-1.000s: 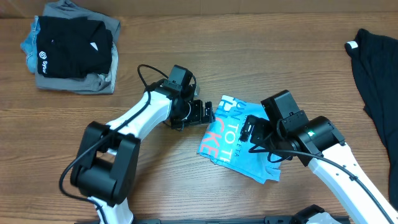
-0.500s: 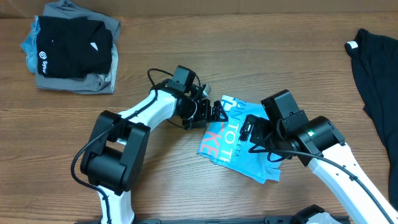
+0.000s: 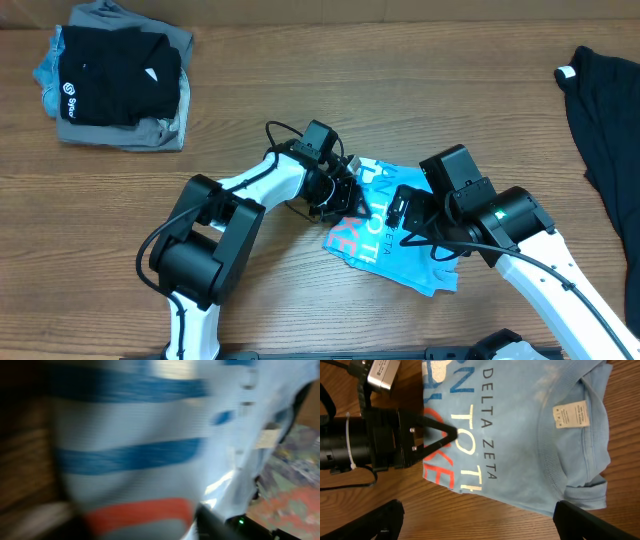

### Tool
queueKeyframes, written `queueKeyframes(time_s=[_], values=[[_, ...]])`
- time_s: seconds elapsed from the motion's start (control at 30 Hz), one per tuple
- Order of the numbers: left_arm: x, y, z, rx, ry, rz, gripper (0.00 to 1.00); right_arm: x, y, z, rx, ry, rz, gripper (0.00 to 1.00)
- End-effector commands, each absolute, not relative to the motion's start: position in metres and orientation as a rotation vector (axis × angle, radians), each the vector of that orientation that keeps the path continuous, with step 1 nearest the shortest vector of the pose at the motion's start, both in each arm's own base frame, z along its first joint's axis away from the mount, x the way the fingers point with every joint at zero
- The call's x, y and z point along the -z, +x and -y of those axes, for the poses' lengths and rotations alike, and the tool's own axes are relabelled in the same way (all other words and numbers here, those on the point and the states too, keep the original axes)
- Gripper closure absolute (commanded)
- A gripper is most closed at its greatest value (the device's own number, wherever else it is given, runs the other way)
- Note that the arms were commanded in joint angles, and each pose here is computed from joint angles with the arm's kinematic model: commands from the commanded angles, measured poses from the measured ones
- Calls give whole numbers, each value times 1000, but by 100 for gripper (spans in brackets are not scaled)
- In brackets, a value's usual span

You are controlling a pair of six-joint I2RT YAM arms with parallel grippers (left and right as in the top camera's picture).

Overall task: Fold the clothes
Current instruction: 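Carry the folded shirt with the left gripper onto the top-left clothes stack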

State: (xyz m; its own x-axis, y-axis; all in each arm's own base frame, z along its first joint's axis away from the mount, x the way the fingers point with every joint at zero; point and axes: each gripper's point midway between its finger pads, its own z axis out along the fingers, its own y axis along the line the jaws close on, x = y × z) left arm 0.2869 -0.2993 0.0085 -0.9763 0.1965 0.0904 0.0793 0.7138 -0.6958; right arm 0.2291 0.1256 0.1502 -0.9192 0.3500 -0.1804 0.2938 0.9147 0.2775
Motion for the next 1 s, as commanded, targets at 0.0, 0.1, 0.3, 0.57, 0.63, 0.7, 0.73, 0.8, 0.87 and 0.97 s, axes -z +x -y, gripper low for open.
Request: queueKeyframes(time_s=[0.0,0.1,0.3,0.57,0.63,0.7,0.73,0.8,0.87,0.97], values=[[15,283,287,-977,-213,2810,92,-160,234,-122,-353,482,-2807,0],[16,288,284,-959,-237,2841,96,-160,234,-121,-348,483,-2804,0],[3,321,269,-938,-341,2931,96,-160,233,-119,-336,485,-2807,0],[-37,401,185,-650,-528,3167,84,-158,230,-116,-308,491,-2819,0],[-47,423,162,-537,-528,3250,84,-158,229,-115,-306,491,-2821,0],[-56,444,137,-418,-482,3332,86,-157,228,-115,-301,492,-2827,0],[-61,454,126,-376,-472,3366,88,-157,226,-114,-294,493,-2834,0],[-72,469,107,-319,-474,3416,90,-155,224,-112,-282,496,-2846,0],[-82,483,85,-250,-438,3469,92,-154,221,-110,-260,499,-2857,0],[-93,498,57,-195,-381,3532,92,-153,218,-107,-242,503,-2864,0]])
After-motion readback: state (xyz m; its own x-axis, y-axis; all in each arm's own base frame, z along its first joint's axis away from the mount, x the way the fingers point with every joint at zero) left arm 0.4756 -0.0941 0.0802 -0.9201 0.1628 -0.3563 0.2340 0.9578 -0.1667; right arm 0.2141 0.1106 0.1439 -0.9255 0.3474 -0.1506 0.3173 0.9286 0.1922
